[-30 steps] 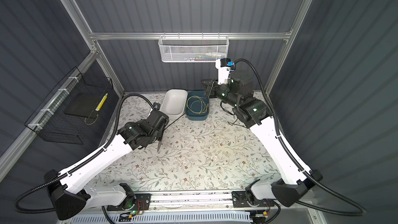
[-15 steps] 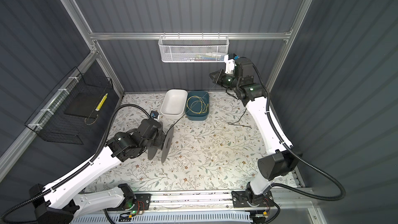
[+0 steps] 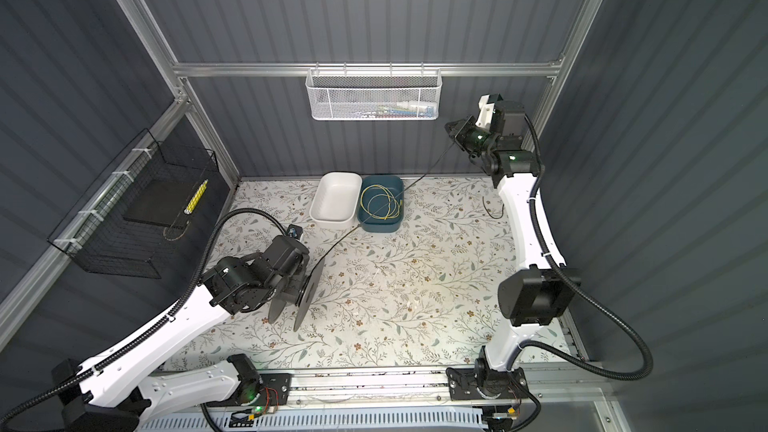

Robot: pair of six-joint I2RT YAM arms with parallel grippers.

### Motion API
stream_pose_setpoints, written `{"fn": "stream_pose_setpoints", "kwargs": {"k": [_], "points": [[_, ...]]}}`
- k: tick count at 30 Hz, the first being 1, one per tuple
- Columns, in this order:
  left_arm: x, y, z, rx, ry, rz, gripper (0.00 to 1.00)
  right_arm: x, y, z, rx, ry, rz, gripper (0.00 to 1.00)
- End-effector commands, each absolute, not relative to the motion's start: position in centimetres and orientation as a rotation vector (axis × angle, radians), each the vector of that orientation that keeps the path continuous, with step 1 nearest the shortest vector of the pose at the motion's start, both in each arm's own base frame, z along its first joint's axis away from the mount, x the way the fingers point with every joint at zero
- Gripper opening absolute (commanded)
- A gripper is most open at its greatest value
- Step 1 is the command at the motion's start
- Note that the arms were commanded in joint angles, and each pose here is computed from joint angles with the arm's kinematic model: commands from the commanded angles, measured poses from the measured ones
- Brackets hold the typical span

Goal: Wrap the cables
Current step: 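Carry the cable to the far corner with the right gripper while left holds spool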

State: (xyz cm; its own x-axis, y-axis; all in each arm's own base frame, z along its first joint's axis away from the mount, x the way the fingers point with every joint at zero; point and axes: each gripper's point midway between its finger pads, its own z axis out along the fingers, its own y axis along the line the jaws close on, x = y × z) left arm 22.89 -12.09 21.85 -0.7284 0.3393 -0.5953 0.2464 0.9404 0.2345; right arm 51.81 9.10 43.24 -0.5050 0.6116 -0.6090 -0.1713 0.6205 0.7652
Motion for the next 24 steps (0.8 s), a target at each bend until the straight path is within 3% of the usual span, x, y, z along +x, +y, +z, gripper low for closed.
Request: {"fn": "stream_pose_setpoints", "kwargs": {"k": [1,8,16,24], "points": [[22.5,-11.3,24.3,0.405,2.378,0.168,0.0,52.6,7.3,44.4,0.363,1.829,1.004,0.11],[21.8,-10.3,26.9,0.425,2.339,0.17,0.0,55.0,5.0,40.7,0.416,1.914,0.951,0.1],[20.6,-9.9,29.1,0.466,2.329,0.117,0.0,55.9,4.8,37.3,0.463,1.965,0.945,0.0],[18.9,-12.4,36.2,0.584,2.174,-0.169,0.0,55.2,4.3,31.6,0.548,2.018,0.872,0.0]]}}
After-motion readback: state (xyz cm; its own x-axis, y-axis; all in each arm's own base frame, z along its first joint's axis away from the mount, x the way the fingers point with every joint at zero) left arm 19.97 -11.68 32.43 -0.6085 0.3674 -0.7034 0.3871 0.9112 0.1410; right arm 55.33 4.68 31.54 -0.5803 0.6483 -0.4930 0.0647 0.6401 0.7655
